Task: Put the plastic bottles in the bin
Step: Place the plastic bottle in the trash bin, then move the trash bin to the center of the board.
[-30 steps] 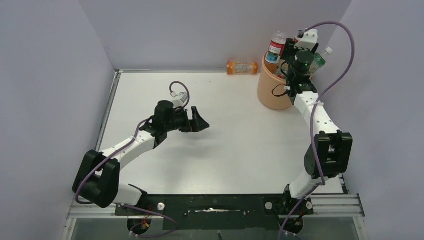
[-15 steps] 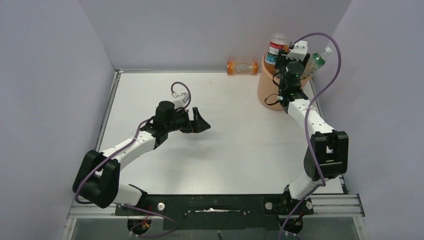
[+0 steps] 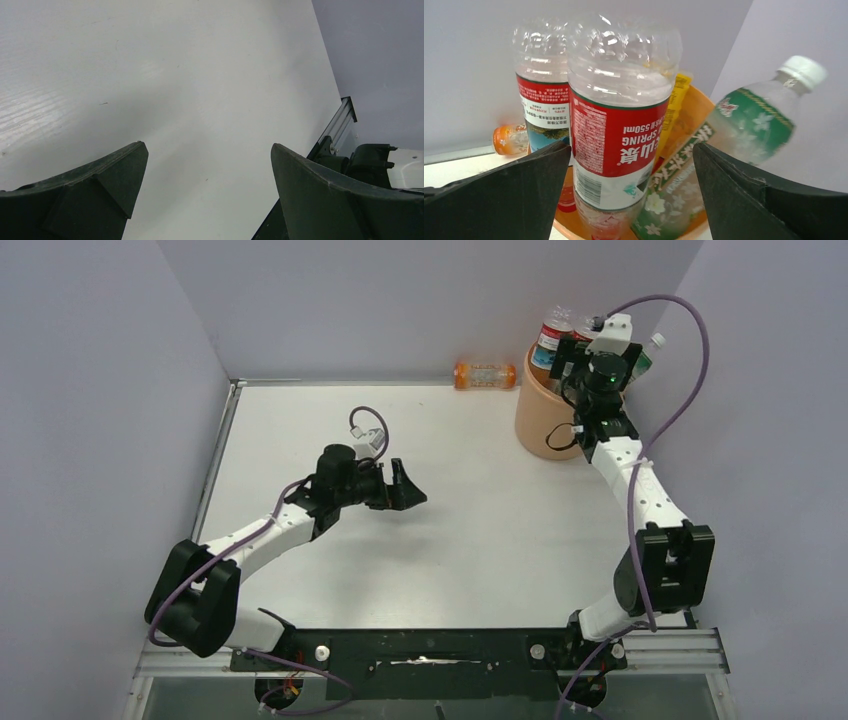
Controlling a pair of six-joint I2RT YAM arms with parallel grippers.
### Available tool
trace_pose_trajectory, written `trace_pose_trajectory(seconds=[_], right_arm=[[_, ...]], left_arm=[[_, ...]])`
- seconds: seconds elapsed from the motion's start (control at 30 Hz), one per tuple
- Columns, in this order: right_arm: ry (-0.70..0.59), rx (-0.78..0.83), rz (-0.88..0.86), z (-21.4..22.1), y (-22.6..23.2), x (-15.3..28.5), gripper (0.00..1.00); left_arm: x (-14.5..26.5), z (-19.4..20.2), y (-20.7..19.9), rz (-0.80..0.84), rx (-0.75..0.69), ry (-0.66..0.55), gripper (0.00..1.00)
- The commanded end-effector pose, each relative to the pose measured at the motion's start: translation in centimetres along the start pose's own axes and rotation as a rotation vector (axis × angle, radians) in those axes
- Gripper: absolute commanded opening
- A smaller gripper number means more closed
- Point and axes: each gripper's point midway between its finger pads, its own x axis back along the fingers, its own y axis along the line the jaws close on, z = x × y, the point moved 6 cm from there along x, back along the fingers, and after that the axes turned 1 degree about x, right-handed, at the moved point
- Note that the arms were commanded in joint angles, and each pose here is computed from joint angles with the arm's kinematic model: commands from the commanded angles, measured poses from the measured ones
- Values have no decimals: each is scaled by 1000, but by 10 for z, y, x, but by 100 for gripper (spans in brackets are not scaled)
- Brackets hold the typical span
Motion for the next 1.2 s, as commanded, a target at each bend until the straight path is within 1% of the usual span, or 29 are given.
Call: trace_pose_trajectory(seconds=[0.0, 0.13, 0.2, 0.3, 0.43, 0.53, 0.77, 0.97, 1.17], right_arm=[[-169, -81, 9, -79, -22, 39, 100], [-183, -107, 35, -99, -35, 56, 99], [-163, -135, 63, -101, -47, 61, 99], [-112, -194, 93, -94, -65, 65, 99], [-67, -293, 142, -84, -100, 68, 100], [-44, -344, 187, -74, -120, 75, 97], [-17, -382, 230, -62, -131, 98, 95], [84, -404, 291, -27, -136, 93, 94], [133, -410, 357, -5, -141, 89, 93]], left_arm=[[5, -21, -25, 67, -59, -82, 97], [4, -19, -29, 70, -64, -80, 97], [4, -17, -31, 70, -66, -79, 97], [4, -16, -33, 70, -68, -82, 97], [5, -14, -34, 71, -72, -77, 97], [6, -14, -34, 70, -76, -79, 97], [3, -11, -31, 74, -80, -73, 97], [-1, -9, -30, 88, -78, -62, 97], [0, -7, -29, 89, -80, -60, 97]])
